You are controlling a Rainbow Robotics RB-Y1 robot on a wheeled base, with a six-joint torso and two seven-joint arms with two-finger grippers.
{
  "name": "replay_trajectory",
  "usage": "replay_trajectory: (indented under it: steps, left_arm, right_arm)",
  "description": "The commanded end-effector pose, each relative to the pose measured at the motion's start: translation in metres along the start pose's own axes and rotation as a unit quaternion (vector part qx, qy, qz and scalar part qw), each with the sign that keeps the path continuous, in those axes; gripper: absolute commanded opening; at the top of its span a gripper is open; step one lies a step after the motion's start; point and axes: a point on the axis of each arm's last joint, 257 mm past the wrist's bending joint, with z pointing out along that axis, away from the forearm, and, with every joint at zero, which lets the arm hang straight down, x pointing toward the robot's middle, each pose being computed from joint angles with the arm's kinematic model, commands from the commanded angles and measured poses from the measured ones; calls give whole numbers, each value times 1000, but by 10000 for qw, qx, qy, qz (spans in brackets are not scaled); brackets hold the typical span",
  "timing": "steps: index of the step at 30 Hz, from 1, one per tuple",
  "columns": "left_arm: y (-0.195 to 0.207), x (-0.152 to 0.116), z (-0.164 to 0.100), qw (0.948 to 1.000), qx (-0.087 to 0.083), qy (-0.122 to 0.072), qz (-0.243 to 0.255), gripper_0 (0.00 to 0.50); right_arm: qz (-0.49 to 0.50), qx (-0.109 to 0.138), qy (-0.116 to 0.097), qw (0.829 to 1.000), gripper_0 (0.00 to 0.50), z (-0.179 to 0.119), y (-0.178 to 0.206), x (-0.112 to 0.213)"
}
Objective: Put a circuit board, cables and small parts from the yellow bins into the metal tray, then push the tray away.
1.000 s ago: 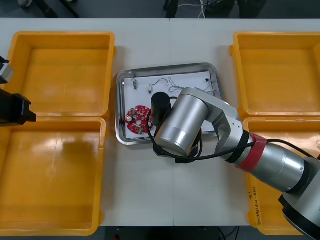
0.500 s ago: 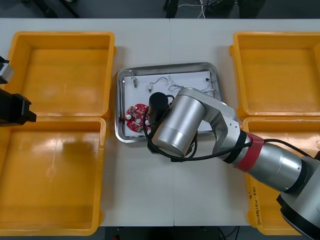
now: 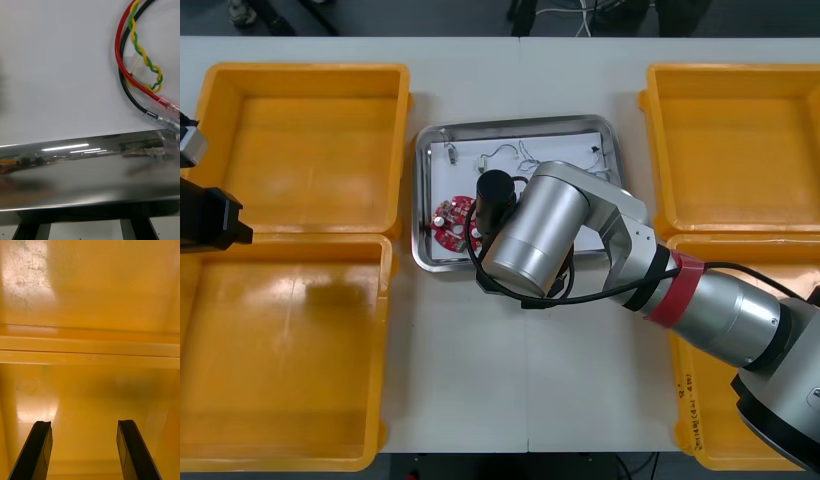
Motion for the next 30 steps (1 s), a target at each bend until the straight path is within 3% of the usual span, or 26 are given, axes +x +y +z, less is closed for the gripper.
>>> replay_trajectory:
  steps: [1,15,30]
  left_arm:
    - [17,-1,-11,9972,-293,-61,678,500]
    - [17,-1,-11,9972,-293,-61,678,500]
    - [17,-1,-11,9972,-293,-61,678,500]
  right_arm:
    - [-96,18,-235,9997,500,-11,-8,-36]
    - [238,-175,-286,9992,500,-16,-5,-68]
    - [237,-179,-331,9990,500,-23,-7,-84]
